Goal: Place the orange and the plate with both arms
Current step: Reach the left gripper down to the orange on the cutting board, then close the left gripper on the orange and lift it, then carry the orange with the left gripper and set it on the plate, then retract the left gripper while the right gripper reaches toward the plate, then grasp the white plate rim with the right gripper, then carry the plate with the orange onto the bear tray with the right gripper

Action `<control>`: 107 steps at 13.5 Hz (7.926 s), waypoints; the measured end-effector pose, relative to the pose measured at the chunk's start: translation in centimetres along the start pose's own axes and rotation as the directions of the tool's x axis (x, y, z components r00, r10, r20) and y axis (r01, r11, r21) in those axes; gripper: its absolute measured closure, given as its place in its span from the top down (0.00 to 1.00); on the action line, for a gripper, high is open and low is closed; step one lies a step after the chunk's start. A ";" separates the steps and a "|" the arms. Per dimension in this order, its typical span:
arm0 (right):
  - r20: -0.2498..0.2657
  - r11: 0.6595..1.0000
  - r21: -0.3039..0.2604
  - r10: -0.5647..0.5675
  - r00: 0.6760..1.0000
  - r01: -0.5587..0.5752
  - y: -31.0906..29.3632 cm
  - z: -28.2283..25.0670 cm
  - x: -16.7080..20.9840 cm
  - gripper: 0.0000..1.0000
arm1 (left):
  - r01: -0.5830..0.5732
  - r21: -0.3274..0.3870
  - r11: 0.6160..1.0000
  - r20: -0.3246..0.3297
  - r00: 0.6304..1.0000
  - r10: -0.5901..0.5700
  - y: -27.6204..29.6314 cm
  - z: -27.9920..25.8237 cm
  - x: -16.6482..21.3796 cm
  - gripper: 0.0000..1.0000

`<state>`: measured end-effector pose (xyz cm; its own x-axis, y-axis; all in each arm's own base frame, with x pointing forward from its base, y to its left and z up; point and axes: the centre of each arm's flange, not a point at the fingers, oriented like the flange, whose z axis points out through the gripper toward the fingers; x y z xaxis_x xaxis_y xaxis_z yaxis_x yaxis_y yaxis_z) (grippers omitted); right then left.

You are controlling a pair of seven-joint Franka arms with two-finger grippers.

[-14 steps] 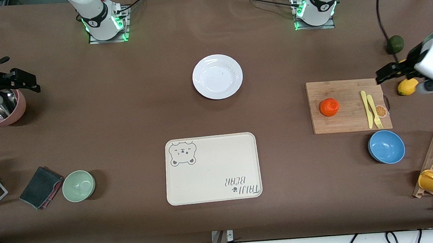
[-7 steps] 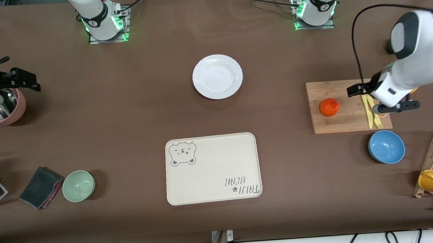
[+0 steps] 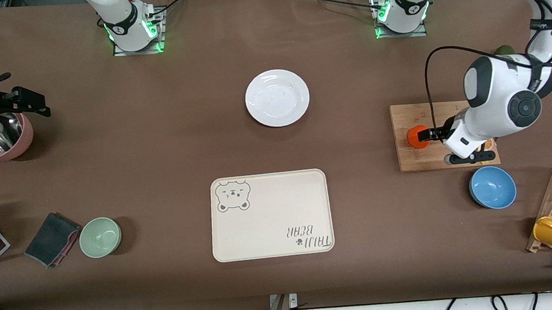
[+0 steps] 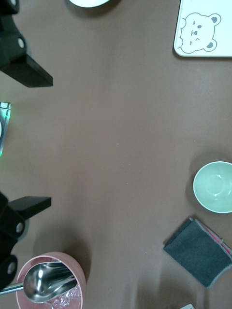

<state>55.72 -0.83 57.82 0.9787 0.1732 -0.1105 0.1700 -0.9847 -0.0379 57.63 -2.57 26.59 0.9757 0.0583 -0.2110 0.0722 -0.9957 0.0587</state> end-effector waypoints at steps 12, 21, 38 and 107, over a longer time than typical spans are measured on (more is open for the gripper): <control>0.006 1.000 0.002 0.009 1.000 -0.009 0.5 0.3 0.1 1.00 | 0.017 -0.029 0.999 -0.032 0.999 -0.018 0.9 7.2 -1.9 0.75; 0.011 1.000 0.003 0.019 1.000 -0.019 1.1 0.6 0.1 1.00 | -0.031 -0.201 0.979 -0.089 0.996 0.014 16.3 1.2 -5.6 0.75; 0.030 1.000 0.007 0.019 0.999 -0.019 1.0 0.7 -0.1 1.00 | 0.273 -0.165 0.948 0.072 0.962 -0.265 39.6 11.3 -22.0 0.75; -0.223 0.540 0.824 0.031 0.974 0.172 -31.6 40.0 7.5 0.04 | 0.010 0.038 0.999 -0.175 0.985 -0.003 -1.9 -35.0 -8.6 1.00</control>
<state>53.11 32.37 18.49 0.9845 0.1342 0.1127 0.1646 -0.4868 -0.8579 56.37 1.33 62.45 0.9966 0.0731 -0.0370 0.0739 -0.9971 0.0195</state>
